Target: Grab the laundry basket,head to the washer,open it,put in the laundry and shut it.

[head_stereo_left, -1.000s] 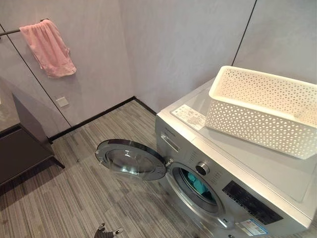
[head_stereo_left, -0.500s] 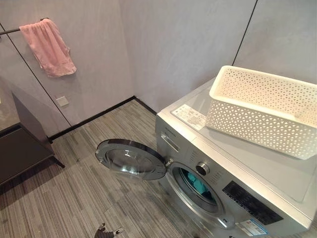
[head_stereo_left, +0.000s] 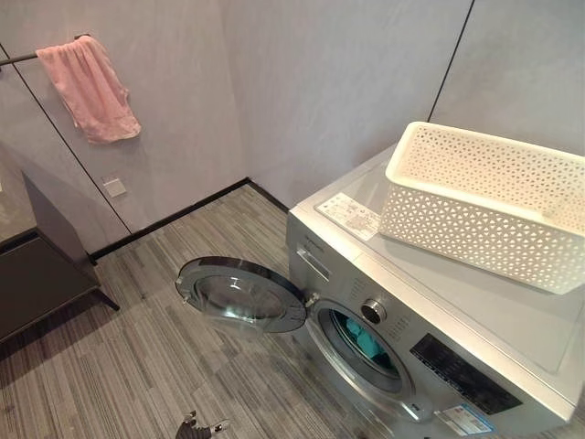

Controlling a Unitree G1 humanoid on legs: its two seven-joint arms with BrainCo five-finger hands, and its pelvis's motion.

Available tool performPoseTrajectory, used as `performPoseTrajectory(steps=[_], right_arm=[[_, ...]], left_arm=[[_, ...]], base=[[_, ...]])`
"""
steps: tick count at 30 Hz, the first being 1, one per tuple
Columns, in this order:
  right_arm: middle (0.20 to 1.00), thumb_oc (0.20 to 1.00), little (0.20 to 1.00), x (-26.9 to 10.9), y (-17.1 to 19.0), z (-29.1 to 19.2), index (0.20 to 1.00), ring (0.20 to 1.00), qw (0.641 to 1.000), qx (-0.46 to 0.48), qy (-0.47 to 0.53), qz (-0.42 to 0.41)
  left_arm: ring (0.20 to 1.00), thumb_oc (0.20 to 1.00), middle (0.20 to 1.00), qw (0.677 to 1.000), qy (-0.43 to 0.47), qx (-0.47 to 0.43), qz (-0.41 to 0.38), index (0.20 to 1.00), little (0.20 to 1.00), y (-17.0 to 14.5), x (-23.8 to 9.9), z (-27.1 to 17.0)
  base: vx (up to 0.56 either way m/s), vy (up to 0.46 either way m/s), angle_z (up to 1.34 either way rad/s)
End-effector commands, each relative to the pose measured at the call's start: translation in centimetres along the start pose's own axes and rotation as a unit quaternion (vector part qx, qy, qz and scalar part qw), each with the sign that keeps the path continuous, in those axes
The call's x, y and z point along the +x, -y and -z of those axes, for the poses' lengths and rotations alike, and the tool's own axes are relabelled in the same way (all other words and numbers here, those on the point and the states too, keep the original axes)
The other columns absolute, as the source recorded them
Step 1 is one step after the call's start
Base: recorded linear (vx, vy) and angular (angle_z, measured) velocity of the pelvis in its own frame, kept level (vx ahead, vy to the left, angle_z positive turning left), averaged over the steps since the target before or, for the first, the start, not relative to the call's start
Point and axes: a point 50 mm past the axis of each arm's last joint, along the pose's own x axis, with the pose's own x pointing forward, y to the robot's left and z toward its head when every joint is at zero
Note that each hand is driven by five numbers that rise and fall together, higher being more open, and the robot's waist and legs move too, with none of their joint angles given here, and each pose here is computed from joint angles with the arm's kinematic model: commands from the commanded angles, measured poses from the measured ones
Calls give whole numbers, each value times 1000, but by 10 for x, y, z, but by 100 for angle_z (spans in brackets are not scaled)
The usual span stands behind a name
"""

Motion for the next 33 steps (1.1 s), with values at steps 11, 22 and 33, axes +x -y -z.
performPoseTrajectory(steps=[11,22,33], right_arm=[[1000,1000,1000,2,-4,-7,1000,1000,1000,6,-7,-1],[1000,1000,1000,2,-4,-6,1000,1000,1000,11,-12,-1],[1000,1000,1000,3,-2,-5,1000,1000,1000,8,-13,2]], left_arm=[[1000,1000,1000,1000,4,23,-7,1000,1000,-7,7,-12],[1000,1000,1000,1000,9,25,-1,1000,1000,-4,7,-14],[1000,1000,1000,999,11,32,1,1000,1000,-5,7,-15]], base=[[0,0,0],[0,0,0],[0,0,0]])
